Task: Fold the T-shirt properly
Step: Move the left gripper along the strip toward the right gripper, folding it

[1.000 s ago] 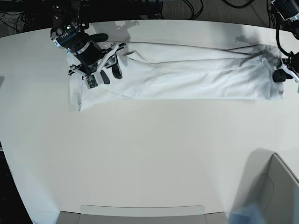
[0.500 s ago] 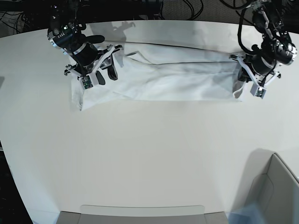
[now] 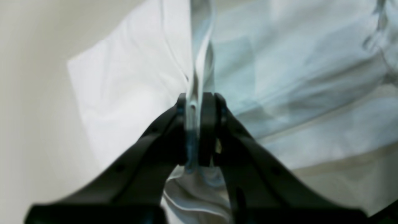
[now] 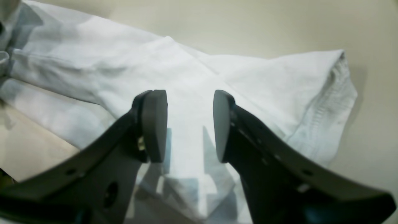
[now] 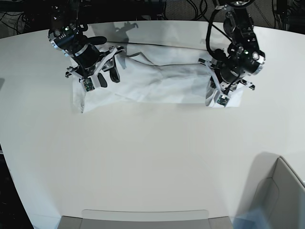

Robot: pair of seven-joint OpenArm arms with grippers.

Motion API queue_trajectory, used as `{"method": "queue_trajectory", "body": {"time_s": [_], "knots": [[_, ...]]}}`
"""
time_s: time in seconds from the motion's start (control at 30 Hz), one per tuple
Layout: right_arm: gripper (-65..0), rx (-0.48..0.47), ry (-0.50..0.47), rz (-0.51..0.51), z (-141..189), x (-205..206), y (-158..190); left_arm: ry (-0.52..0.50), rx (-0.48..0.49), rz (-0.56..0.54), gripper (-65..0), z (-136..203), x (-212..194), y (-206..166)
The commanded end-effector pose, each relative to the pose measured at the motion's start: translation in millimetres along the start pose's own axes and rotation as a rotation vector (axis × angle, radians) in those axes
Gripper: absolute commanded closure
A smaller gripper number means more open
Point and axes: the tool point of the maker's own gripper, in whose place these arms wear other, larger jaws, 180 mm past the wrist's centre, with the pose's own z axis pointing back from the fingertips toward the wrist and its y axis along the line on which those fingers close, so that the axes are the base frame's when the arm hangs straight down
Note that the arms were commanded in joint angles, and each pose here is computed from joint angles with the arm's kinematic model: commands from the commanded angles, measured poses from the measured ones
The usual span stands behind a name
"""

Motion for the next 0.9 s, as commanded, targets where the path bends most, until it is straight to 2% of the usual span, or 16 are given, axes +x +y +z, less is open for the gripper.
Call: {"method": "queue_trajectory", "body": {"time_s": [0.0, 0.23, 0.53, 0.87], "knots": [[-24.7, 0.007, -0.044, 0.003, 3, 11, 1, -0.062, 0.017, -0.02, 0.0, 3, 21, 1], [-24.7, 0.008, -0.04, 0.001, 3, 9, 2, -0.015, 0.055, -0.106, 0.0, -2, 24, -7], [-24.7, -0.005, -0.042, -0.003, 4, 9, -3, -0.01, -0.006, -0.061, 0.0, -11, 25, -30], [-24.7, -0.019, -0.04, -0.01, 6, 8, -7, -0.036, -0.011, -0.053, 0.0, -12, 38, -32]]}}
